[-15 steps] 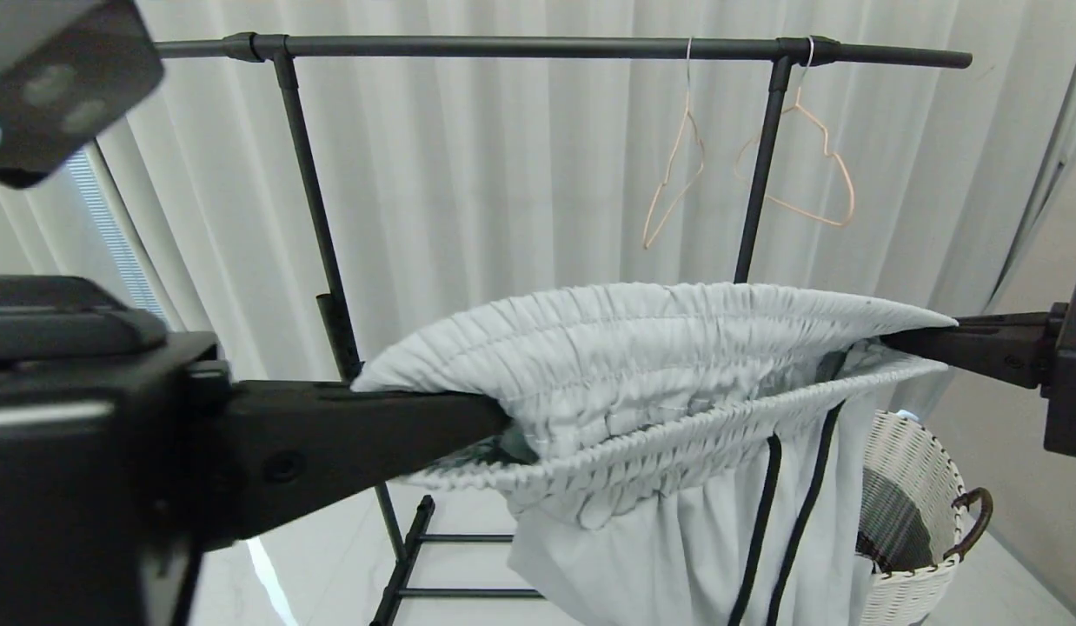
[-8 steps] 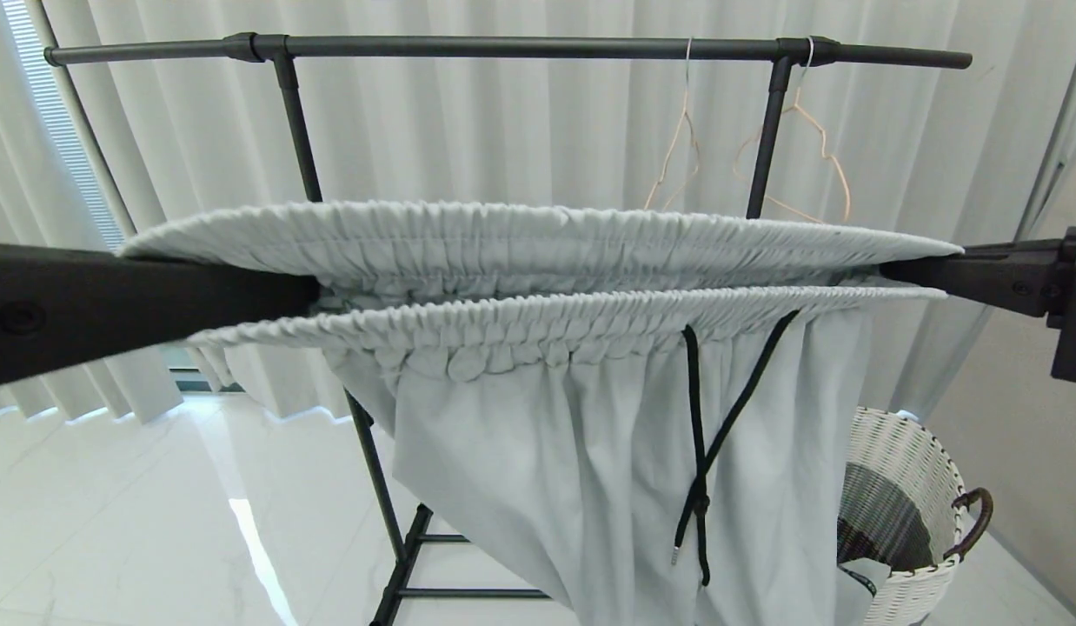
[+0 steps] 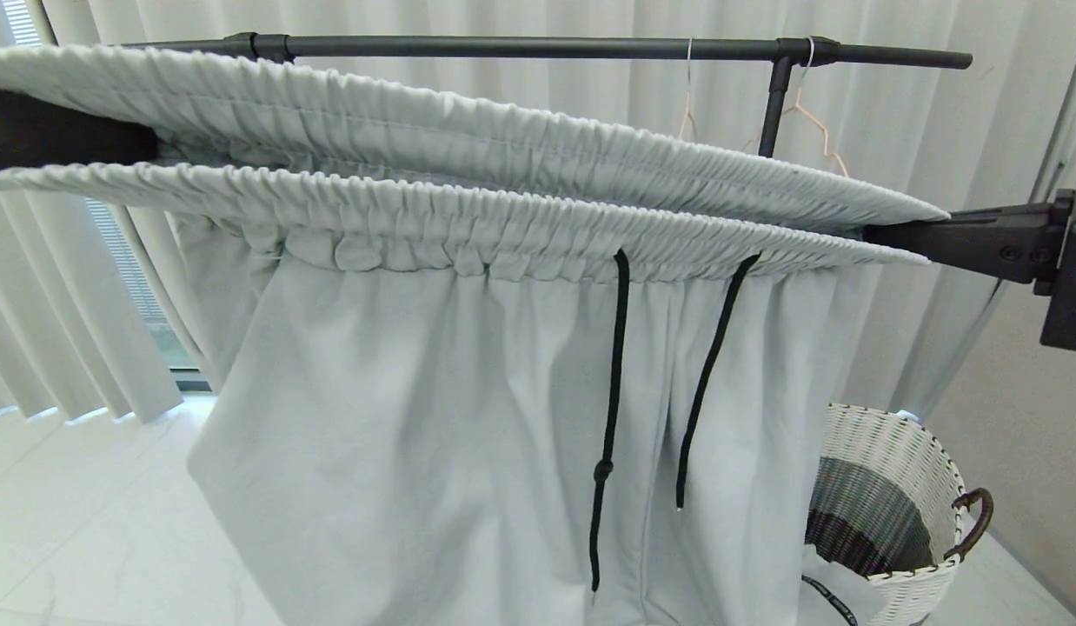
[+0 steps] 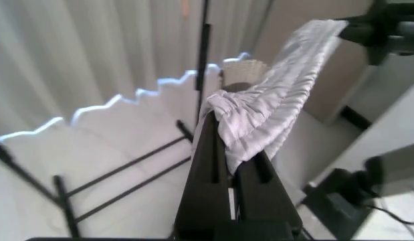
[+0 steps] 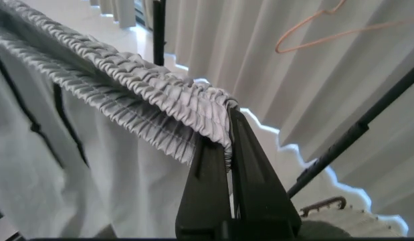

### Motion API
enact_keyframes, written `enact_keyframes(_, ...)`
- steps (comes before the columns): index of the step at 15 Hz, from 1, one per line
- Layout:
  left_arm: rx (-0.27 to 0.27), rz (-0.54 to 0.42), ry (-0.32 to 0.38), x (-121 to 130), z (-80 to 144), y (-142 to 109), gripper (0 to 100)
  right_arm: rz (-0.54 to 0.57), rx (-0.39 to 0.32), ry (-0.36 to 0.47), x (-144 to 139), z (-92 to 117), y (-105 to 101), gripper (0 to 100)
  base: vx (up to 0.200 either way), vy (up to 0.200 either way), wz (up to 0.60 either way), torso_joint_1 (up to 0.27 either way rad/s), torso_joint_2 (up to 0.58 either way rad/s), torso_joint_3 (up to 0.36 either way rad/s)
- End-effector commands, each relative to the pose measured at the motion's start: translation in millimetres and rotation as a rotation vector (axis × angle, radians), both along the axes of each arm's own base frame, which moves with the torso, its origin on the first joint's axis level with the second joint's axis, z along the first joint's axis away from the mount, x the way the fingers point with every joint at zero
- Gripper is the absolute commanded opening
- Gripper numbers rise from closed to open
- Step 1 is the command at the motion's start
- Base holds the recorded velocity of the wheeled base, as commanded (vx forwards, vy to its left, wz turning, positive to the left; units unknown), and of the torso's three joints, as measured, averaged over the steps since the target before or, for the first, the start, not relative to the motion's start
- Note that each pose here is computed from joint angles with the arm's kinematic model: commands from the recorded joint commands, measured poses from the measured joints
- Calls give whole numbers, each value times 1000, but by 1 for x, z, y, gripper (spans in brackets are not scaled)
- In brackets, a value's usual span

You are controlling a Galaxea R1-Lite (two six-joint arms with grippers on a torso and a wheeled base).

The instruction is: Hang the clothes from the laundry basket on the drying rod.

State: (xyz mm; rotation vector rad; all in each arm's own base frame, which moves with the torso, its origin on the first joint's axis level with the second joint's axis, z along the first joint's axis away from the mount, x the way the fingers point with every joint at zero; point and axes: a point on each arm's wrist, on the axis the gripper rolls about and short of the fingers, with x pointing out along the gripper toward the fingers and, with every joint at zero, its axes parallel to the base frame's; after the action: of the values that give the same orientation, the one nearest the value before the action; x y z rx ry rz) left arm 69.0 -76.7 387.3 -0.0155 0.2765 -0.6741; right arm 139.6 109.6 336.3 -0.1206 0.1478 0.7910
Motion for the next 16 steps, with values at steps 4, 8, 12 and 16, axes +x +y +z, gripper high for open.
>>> enact_keyframes(4, 113, 91, -21, 20, -6, -7, 0, 59, 30, -71, -2, 8, 11, 0, 0, 0, 0, 0, 0, 0)
enact_keyframes(8, 213, 212, -59, 31, -9, -3, 0, 75, 58, -104, -2, 11, 14, 0, 0, 0, 0, 0, 0, 0)
enact_keyframes(12, 227, 211, -42, 28, -17, 0, 0, 104, 53, -96, -3, 9, 21, 0, 0, 0, 0, 0, 0, 0)
enact_keyframes(16, 234, 172, -37, 27, -23, -6, 0, 78, 27, -72, -7, 6, 17, 0, 0, 0, 0, 0, 0, 0)
